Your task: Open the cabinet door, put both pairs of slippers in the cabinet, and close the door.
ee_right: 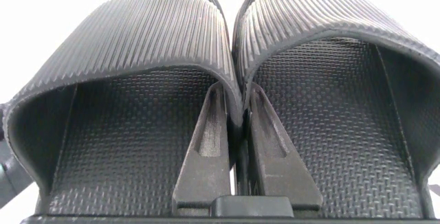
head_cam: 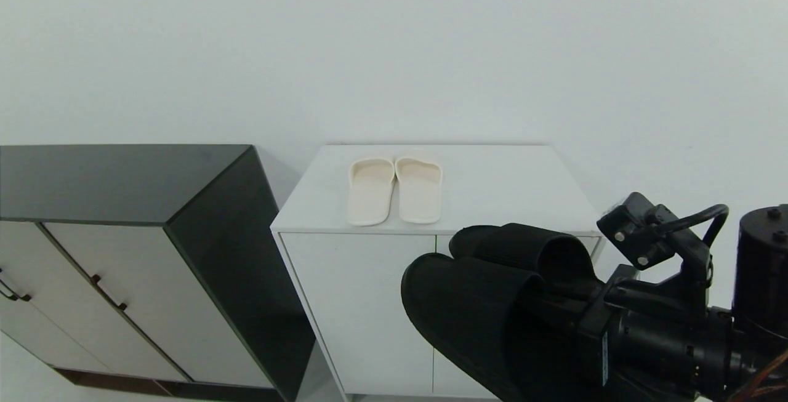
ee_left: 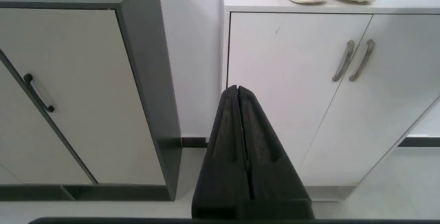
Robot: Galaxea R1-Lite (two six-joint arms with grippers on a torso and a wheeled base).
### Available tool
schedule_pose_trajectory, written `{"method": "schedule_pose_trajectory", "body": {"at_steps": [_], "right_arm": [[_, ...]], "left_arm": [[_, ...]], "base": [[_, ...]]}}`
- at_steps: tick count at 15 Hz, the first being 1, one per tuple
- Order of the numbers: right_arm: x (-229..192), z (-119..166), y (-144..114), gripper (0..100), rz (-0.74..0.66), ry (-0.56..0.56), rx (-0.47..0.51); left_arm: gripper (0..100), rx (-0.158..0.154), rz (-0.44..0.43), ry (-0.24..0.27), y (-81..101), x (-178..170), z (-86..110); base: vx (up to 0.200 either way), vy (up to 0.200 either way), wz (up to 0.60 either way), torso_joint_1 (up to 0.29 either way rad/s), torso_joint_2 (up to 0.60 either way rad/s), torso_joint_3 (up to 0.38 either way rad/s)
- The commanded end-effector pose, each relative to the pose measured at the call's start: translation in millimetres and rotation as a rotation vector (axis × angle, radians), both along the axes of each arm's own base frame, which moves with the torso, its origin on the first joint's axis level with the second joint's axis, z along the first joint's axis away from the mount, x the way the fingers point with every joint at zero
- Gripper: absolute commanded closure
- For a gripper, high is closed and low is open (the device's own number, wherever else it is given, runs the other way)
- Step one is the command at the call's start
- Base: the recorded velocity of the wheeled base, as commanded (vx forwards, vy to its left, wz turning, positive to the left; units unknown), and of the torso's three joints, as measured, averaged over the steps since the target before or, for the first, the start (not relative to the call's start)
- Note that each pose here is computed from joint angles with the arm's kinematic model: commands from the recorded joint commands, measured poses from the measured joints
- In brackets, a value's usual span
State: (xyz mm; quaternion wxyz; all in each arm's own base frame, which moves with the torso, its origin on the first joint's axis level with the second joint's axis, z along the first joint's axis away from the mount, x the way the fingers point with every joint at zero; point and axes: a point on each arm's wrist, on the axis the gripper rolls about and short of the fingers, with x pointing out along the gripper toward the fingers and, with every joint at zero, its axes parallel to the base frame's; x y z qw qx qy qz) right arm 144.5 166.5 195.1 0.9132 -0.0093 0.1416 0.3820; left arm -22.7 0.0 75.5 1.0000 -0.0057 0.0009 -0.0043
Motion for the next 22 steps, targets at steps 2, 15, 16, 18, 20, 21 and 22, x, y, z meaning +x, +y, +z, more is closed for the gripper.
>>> {"method": "schedule_pose_trajectory", "body": {"at_steps": [2,15,16,18,20,21,22], "right_arm": [[0.9,-2.3,-2.7,100,-0.006,0.004,-0.006],[-0.1,-5.4,-5.1,100,-0.003,0.01,-0.012],[-0.4,-5.4,-4.9,100,-0.001,0.01,-0.012],[-0.3,-5.4,-4.9,100,-0.003,0.01,-0.013],[-0.6,-5.5,-5.2,100,-0.003,0.01,-0.013],[-1.1,-5.2,-5.8,100,-0.002,0.008,-0.013],[-1.1,-5.2,-5.8,100,-0.002,0.008,-0.013]], "left_arm": [[100,0.001,0.001,0.0,0.0,0.0,0.0],[100,0.002,0.001,0.0,0.0,0.0,0.0],[100,0.002,0.001,0.0,0.0,0.0,0.0],[100,0.002,0.001,0.0,0.0,0.0,0.0],[100,0.001,0.002,0.0,0.0,0.0,0.0],[100,-0.001,0.002,0.0,0.0,0.0,0.0],[100,0.002,0.002,0.0,0.0,0.0,0.0]], "base": [[0.0,0.0,0.0,0.0,0.0,0.0],[0.0,0.0,0.0,-0.065,0.16,0.086],[0.0,0.0,0.0,-0.232,0.56,0.31],[0.0,0.0,0.0,-0.229,0.55,0.315],[0.0,0.0,0.0,-0.22,0.54,0.325],[0.0,0.0,0.0,-0.212,0.53,0.305],[0.0,0.0,0.0,-0.207,0.52,0.31]]}}
